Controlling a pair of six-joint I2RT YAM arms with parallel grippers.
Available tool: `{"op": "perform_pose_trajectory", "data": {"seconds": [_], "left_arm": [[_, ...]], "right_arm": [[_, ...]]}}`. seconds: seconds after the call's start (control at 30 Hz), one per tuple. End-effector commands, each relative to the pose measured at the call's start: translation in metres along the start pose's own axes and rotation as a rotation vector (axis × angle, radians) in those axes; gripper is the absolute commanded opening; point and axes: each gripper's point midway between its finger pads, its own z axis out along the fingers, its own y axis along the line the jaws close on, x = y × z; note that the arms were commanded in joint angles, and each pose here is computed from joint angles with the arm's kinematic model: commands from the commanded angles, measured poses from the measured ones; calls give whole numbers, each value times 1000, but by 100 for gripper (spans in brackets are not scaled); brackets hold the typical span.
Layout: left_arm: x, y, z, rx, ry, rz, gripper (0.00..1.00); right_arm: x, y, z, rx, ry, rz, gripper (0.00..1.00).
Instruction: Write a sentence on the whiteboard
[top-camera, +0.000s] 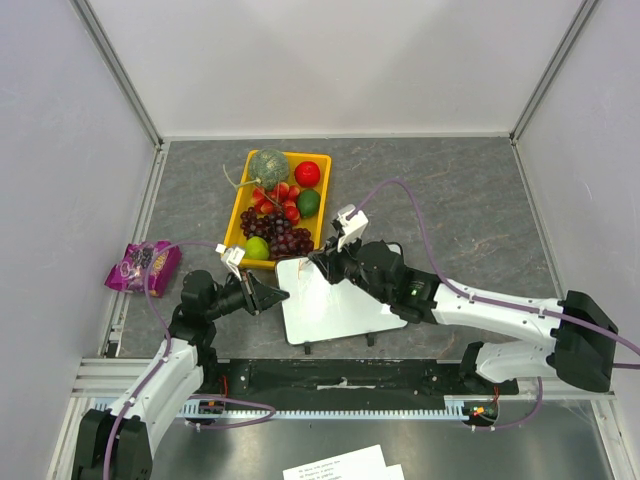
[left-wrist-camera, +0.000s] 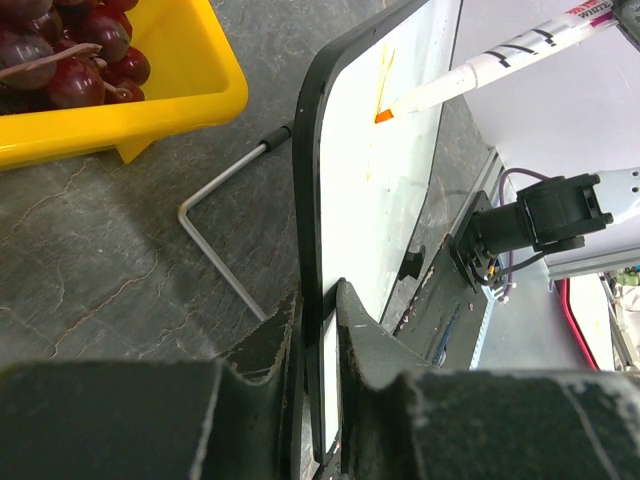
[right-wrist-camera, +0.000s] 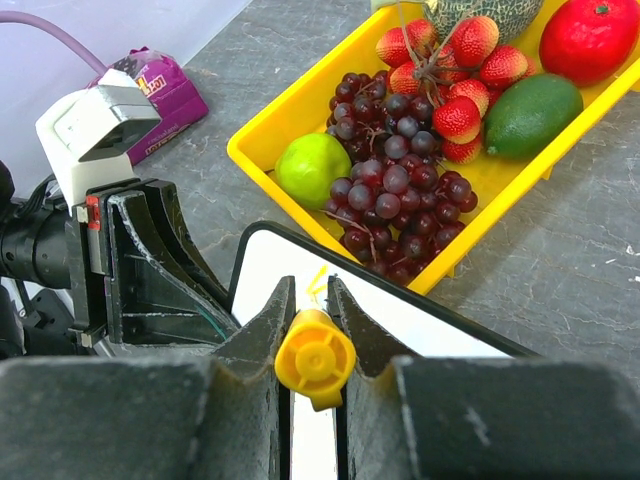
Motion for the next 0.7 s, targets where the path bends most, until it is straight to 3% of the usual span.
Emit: {"op": "perform_pose_trajectory", "data": {"seconds": [0.0,0.43,0.67], "left_arm": [[-6,-1,1,8,-20,61,2],[-8,-1,1,7,-25,66,2],[-8,-1,1,7,-26,67,2]], "right_arm": [[11,-14,-6,55,25,-21,0],[21,-29,-22,96,37,-24,0],[1,-18,-20,63,2,-7,0]]}}
